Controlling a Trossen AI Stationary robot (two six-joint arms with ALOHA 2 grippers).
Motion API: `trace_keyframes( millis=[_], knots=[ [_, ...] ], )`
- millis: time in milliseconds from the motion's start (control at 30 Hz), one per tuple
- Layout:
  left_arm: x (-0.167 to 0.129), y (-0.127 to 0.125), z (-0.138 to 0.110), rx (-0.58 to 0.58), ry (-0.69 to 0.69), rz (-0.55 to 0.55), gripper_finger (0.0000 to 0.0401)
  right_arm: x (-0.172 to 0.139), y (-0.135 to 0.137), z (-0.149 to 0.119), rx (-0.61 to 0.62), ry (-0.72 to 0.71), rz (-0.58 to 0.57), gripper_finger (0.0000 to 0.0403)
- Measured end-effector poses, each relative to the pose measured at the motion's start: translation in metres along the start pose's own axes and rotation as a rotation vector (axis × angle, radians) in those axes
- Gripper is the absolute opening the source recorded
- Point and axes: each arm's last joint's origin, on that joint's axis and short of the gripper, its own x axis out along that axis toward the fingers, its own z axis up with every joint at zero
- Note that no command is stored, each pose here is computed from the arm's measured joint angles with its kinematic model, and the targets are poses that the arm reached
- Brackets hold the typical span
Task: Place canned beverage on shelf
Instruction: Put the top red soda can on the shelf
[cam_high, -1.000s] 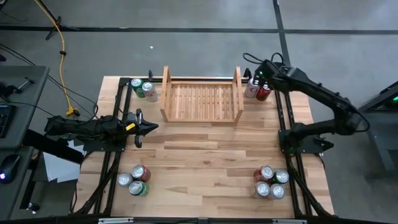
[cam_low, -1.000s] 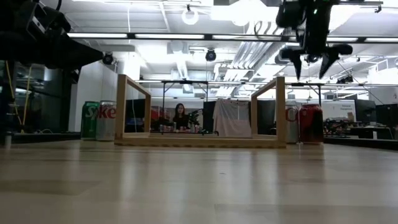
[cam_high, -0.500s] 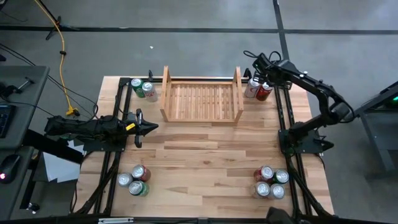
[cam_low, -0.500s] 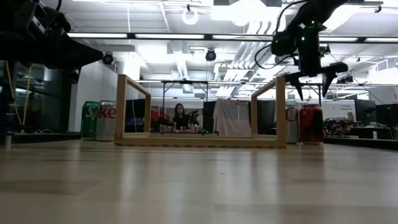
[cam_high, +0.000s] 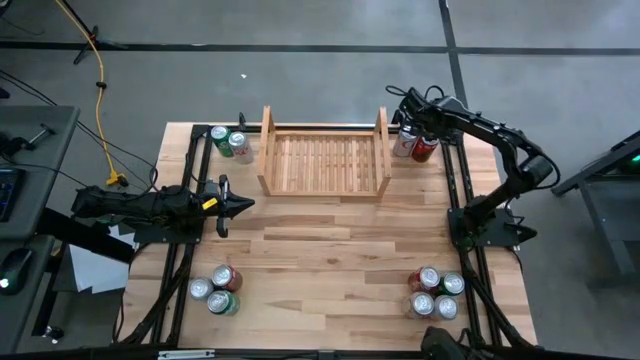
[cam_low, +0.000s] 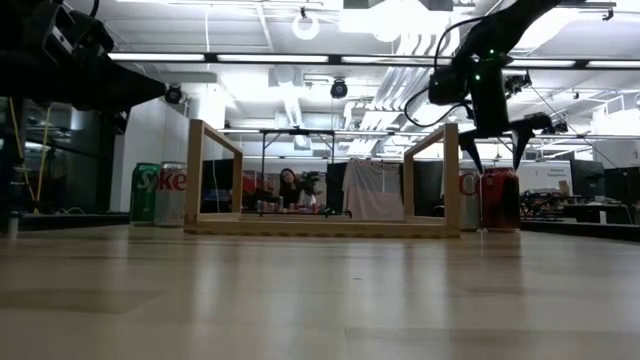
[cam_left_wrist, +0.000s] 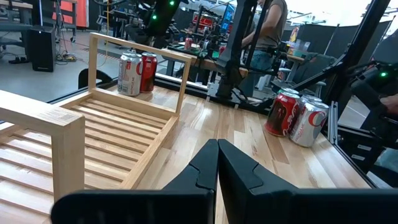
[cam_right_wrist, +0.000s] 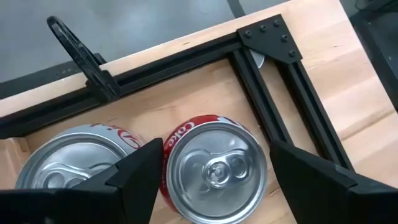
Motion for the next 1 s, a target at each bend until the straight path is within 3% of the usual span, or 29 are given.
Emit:
trace_keyframes(
  millis=[367, 700, 1000],
  knots=[
    [0.0, 0.0, 0.0, 0.0, 0.0, 0.0, 0.0003, 0.002, -0.008, -0.003, -0.108, 0.037, -0.083, 0.028],
    [0.0, 0.0, 0.0, 0.0, 0.0, 0.0, 0.0003, 0.004, -0.01, -0.001, -0.159, 0.066, -0.085, 0.028],
    [0.0, 0.0, 0.0, 0.0, 0.0, 0.0, 0.0003, 0.005, -0.009, 0.001, -0.12, 0.067, -0.065, 0.028]
  ],
)
